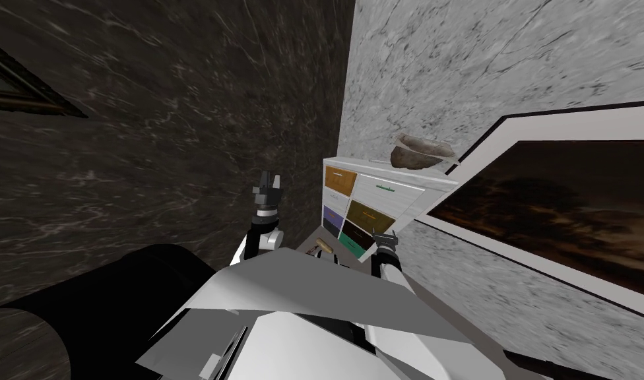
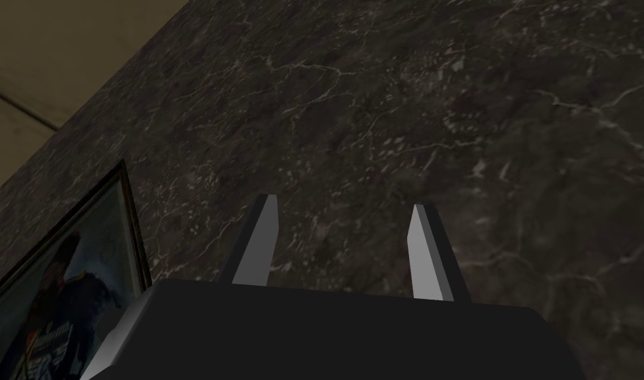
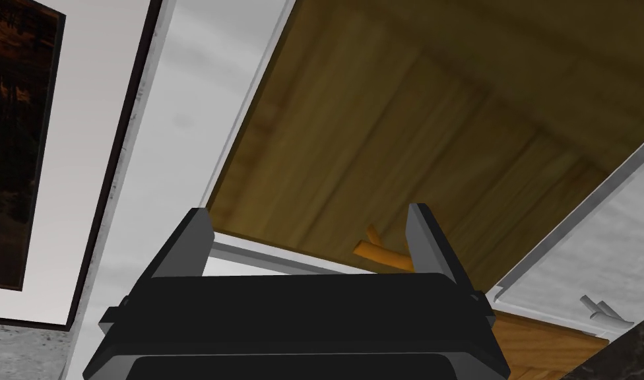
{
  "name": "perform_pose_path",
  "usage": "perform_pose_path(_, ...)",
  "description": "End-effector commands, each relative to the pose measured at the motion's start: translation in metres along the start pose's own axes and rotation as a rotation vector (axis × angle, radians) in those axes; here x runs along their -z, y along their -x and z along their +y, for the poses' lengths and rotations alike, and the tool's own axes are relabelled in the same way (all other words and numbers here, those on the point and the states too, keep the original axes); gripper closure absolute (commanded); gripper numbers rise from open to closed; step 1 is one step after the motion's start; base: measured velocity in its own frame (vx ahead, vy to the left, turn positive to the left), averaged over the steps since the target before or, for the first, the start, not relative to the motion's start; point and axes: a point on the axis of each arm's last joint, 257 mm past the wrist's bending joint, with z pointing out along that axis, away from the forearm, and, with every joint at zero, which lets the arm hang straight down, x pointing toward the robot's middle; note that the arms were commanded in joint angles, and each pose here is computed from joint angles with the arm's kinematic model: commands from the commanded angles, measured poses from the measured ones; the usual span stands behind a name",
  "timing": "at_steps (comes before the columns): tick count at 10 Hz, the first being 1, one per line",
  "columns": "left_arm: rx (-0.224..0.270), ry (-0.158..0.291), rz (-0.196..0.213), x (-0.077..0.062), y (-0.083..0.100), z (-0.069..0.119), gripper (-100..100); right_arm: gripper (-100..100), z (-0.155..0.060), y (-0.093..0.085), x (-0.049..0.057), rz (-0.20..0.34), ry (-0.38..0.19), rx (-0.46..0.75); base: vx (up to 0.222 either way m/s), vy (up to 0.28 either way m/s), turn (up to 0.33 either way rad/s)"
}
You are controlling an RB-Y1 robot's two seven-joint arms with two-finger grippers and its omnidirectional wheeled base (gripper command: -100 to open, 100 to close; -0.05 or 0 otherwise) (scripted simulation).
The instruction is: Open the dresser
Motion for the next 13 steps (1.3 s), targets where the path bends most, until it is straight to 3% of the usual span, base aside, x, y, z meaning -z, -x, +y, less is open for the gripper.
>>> perform_pose_path(1,0.0,0.0,0.0,0.0,0.0,0.0,0,-100,-0.005,-0.001,0.001,-0.003,-0.027,0.056,0.022,0.013,0.024)
perform_pose_path(13,0.0,0.0,0.0,0.0,0.0,0.0,0,-100,-0.025,0.005,0.011,-0.047,-0.172,0.356,0.029,0.015,0.033)
